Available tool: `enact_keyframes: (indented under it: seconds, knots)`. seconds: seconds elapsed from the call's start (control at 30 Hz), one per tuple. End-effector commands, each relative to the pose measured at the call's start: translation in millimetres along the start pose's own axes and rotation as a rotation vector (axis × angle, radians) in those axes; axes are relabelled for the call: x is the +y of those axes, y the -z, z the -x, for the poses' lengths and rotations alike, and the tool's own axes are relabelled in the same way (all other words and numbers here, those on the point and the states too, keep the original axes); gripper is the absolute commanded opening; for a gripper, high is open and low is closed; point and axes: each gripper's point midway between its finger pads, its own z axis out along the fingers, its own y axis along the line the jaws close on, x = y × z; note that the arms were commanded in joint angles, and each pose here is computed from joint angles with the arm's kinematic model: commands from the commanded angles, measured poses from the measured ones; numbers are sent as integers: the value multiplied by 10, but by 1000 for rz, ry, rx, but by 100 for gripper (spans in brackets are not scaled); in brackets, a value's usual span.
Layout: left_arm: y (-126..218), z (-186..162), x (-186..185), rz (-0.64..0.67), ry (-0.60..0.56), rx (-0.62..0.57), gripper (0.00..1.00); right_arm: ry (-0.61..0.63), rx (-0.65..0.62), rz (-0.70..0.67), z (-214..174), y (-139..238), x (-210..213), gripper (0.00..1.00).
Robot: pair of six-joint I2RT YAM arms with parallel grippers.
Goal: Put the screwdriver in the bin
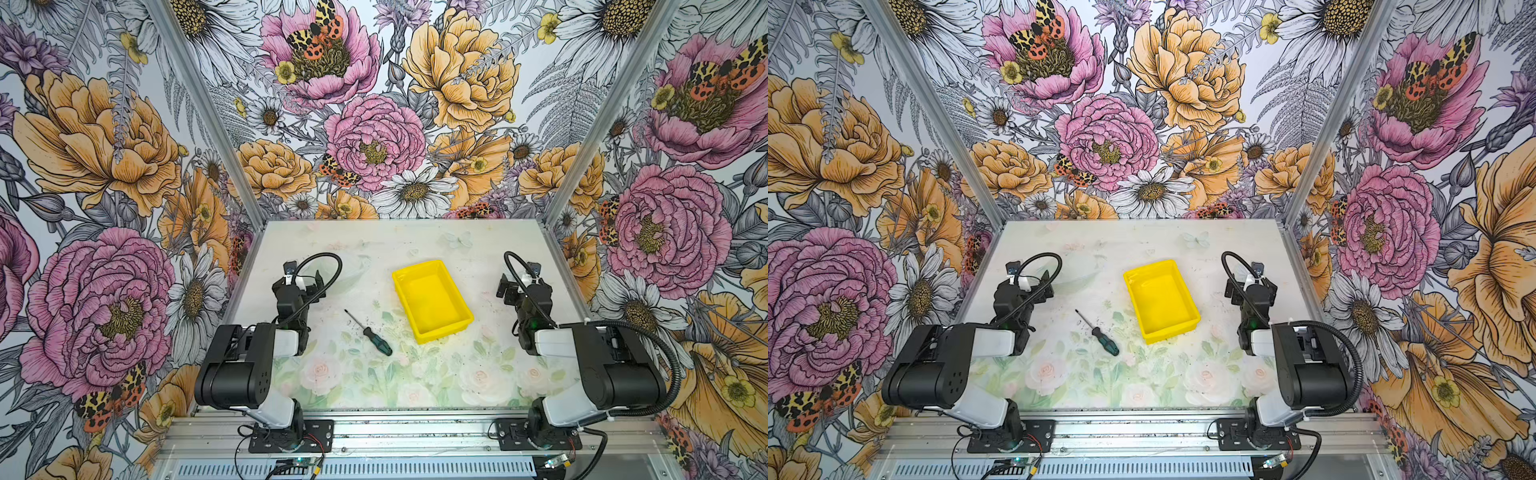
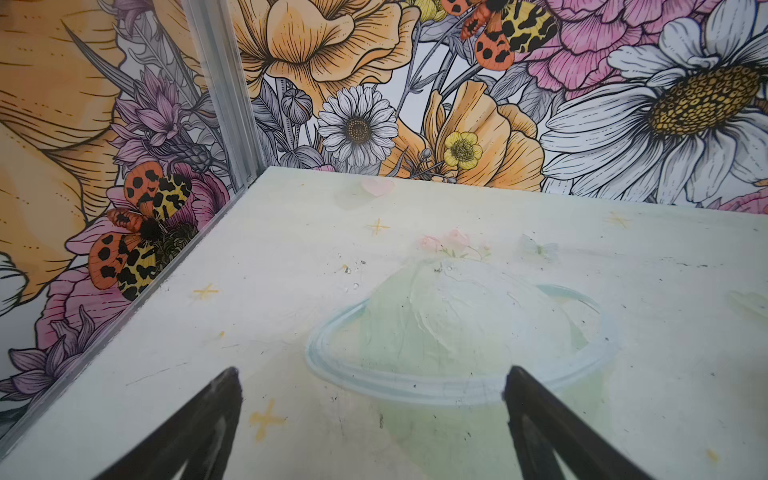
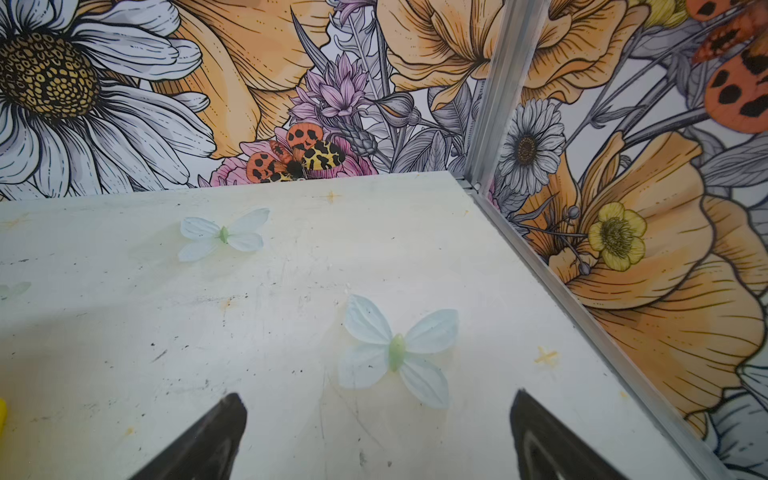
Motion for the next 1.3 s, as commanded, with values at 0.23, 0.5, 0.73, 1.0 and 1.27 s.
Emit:
enact_keyframes:
  seconds: [0.23, 0.5, 0.73, 1.0, 1.27]
  knots:
    - [20, -6, -34, -24, -10, -7, 99, -5, -9, -14, 14, -19, -19, 100]
    - [19, -5, -35, -24, -10, -7, 99, -5, -9, -13, 14, -18, -17, 99]
    - [19, -5, -35, -24, -10, -7, 99, -5, -9, -13, 17, -21, -17, 100]
    - [19, -5, -32, -23, -9, -8, 99, -6, -18, -11, 27, 2, -17, 99]
    - [16, -4, -31, -24, -9, -7, 99, -4, -18, -13, 29, -1, -21, 100]
